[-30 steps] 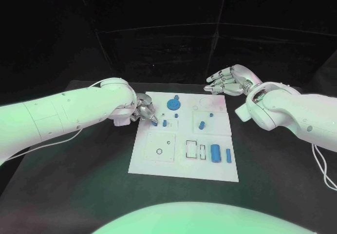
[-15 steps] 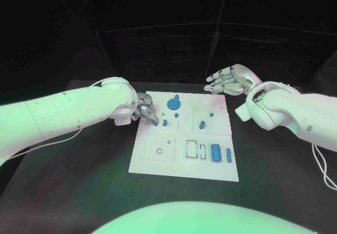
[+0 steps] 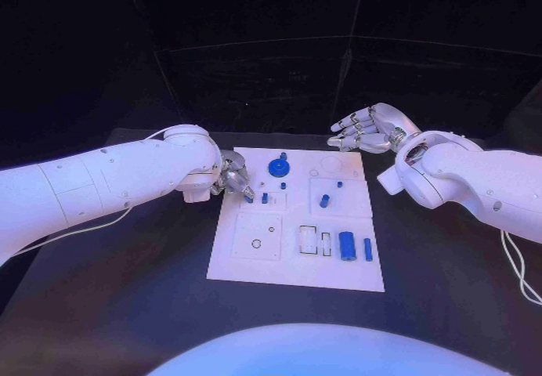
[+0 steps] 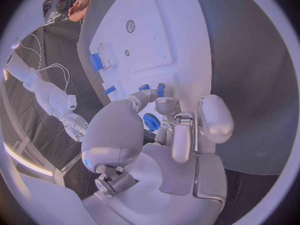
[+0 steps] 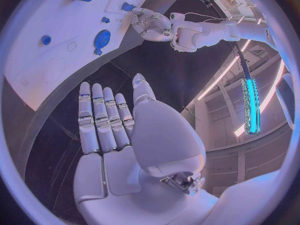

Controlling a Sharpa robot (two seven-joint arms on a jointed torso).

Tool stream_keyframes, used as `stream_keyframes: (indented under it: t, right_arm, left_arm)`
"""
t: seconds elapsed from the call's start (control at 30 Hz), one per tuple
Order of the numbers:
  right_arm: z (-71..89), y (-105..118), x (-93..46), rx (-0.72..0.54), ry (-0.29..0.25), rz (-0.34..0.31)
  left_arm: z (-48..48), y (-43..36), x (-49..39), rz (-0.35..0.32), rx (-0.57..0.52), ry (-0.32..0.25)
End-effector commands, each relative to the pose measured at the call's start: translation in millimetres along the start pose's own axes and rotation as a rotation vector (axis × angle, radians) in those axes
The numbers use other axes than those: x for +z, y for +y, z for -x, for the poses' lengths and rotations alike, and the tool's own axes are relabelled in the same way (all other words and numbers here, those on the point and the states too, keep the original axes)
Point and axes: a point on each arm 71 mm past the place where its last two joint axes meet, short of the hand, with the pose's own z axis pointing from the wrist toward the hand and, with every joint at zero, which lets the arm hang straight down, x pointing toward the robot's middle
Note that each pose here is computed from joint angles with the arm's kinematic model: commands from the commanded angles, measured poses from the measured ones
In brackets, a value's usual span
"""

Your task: Assemble the parts on the task board

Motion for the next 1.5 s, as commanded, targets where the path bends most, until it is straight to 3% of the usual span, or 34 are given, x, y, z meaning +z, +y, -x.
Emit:
stream_keyframes:
  t: [0.03, 0.7, 1.17, 1.5]
  right_arm:
    - [-0.6, 2.0, 0.4, 0.002, 0.009, 0.008]
    - [-1.4, 2.6, 0.5, 0.003, 0.011, 0.009]
    - [-1.7, 2.8, 0.6, 0.003, 0.012, 0.009]
    - [-1.6, 2.8, 0.6, 0.003, 0.011, 0.01]
  left_arm:
    - [-5.9, 1.1, 1.0, 0.023, 0.029, 0.043]
    - [-3.1, -1.8, 5.9, 0.033, 0.025, 0.035]
    - [-1.4, 0.7, 7.9, 0.054, 0.025, 0.037]
    - [2.1, 3.3, 7.6, 0.048, -0.002, -0.002]
